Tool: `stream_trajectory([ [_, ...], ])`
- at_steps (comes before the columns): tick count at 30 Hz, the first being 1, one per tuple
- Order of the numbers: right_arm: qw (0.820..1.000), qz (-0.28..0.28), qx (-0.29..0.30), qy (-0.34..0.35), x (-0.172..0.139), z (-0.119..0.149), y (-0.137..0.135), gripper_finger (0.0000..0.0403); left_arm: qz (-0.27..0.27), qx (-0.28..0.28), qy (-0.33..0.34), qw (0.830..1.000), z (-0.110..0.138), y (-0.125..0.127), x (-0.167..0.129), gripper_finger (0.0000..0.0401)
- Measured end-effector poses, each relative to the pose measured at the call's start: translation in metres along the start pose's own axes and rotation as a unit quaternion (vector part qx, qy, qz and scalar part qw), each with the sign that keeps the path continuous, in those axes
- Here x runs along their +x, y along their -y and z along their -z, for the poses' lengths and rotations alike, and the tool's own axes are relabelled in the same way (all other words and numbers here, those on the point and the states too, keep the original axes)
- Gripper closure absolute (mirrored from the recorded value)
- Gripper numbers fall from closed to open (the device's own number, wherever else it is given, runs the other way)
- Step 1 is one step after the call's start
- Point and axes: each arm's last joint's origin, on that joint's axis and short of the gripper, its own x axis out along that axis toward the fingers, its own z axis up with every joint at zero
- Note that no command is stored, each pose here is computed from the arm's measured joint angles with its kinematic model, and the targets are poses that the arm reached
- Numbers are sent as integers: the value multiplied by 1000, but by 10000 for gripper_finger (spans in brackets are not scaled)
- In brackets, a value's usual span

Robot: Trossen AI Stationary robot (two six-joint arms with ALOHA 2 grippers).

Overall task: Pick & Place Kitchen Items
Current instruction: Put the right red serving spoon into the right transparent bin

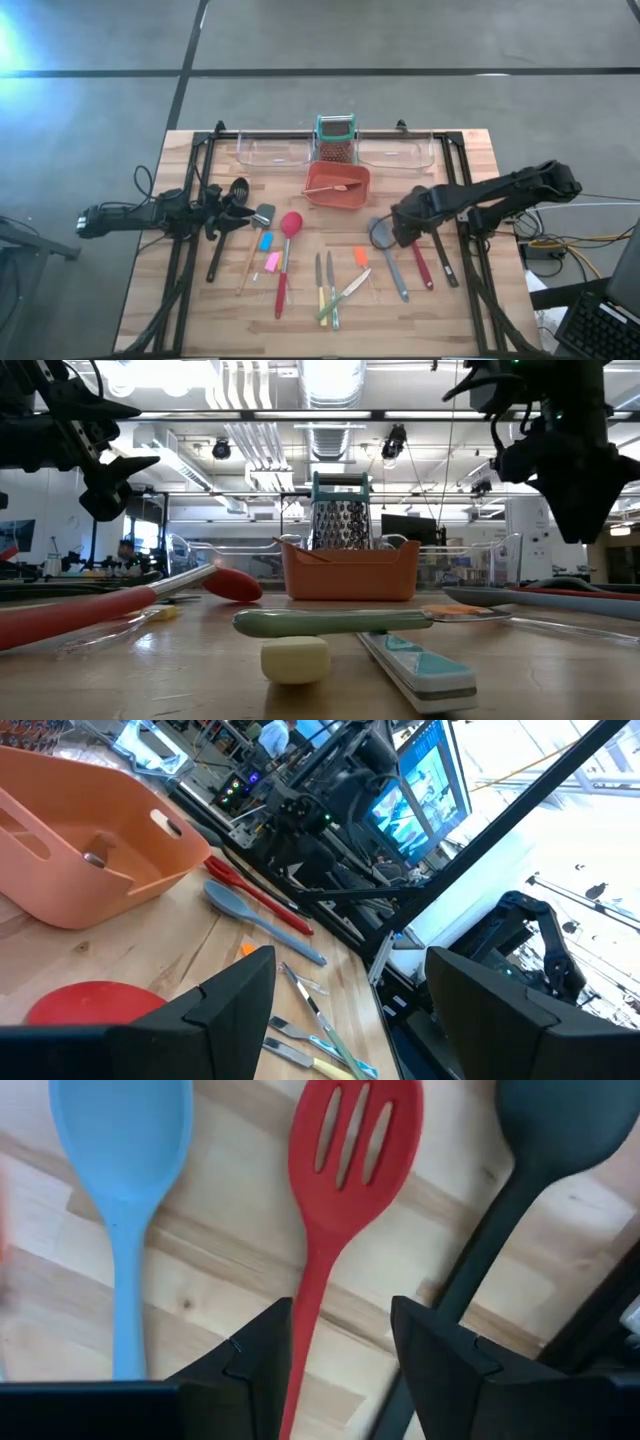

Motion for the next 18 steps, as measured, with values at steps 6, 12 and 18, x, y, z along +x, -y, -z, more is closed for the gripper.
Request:
stream_trajectory([
  [6, 1000, 9, -12, -4, 22, 4, -7, 248, 0, 0, 0, 1000, 0, 0, 0, 137],
  [12, 999, 9, -32, -4, 43, 3, -9, 255, 0, 0, 0, 1000, 0, 0, 0, 137],
  [18, 1000, -11, -21, 5, 64, 6, -5, 256, 0, 0, 0, 1000, 0, 0, 0, 137],
])
